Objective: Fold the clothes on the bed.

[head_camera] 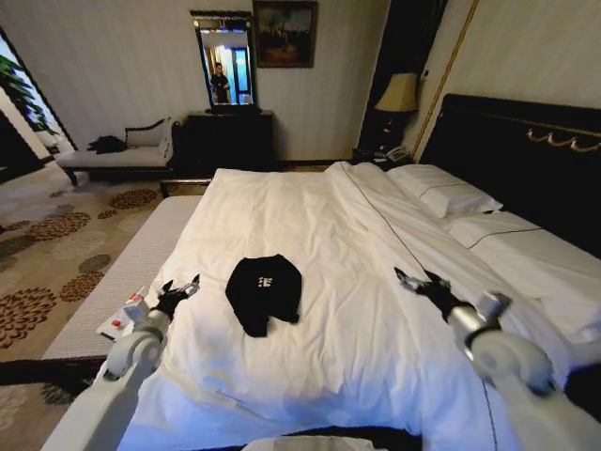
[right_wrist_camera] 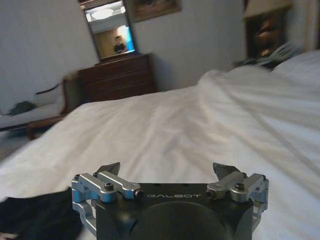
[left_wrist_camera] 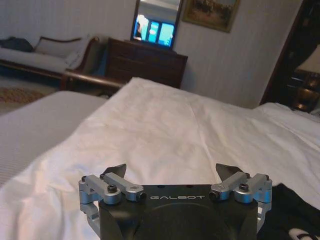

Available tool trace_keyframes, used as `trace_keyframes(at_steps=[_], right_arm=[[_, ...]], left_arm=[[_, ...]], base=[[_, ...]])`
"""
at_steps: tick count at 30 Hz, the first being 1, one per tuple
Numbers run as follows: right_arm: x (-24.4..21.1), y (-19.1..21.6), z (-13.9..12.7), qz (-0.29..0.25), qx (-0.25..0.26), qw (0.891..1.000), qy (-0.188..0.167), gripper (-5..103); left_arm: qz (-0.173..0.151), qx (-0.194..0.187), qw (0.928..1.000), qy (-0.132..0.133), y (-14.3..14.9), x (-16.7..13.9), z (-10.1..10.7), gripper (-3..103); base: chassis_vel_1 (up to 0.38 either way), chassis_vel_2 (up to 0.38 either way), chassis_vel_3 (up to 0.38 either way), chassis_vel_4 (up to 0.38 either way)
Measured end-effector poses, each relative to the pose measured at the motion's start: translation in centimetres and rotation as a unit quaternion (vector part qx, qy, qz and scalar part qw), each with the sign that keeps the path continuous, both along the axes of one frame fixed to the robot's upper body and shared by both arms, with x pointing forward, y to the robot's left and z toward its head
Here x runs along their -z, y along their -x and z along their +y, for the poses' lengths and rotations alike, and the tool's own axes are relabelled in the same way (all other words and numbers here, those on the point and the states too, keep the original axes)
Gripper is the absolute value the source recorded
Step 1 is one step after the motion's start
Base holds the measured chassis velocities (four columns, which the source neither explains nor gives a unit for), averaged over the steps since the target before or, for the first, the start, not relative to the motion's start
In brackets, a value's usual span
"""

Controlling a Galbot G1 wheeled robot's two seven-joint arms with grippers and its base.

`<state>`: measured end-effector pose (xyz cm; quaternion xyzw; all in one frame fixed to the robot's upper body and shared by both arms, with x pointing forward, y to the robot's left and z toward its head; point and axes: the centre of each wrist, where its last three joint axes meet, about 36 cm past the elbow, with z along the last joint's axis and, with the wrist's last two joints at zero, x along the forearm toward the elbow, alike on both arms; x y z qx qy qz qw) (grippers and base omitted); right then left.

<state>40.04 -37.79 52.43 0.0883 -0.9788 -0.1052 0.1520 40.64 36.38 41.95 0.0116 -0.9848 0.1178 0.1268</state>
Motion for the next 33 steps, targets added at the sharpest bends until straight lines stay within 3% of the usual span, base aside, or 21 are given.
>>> trace_keyframes(at_steps=[7,14,21,33], right_arm=[[0.5,-7.9,2.0,0.042,-0.060,0.996,-0.047,100],[2.4,-10.5,2.8,0.079,-0.077,0.992,-0.052,100],[4.9,-17.2,6.2,0.121,-0.088,0.986,-0.077,100],[7.6,-20.6,10.0,0.157,-0.114,0.978,-0.074,100]], left_arm=[[0.023,0.003,0.9997,0.000,2.5,1.8,-1.4,100],[0.024,0.025,0.9994,-0.008,3.1,2.1,-3.0,100],[0.024,0.027,0.9992,-0.015,5.0,1.6,-3.0,100],[0.018,0.034,0.9992,-0.015,6.6,0.5,-3.4,100]], base=[[0.000,0.000,0.000,0.000],[0.000,0.000,0.000,0.000],[0.000,0.000,0.000,0.000],[0.000,0.000,0.000,0.000]])
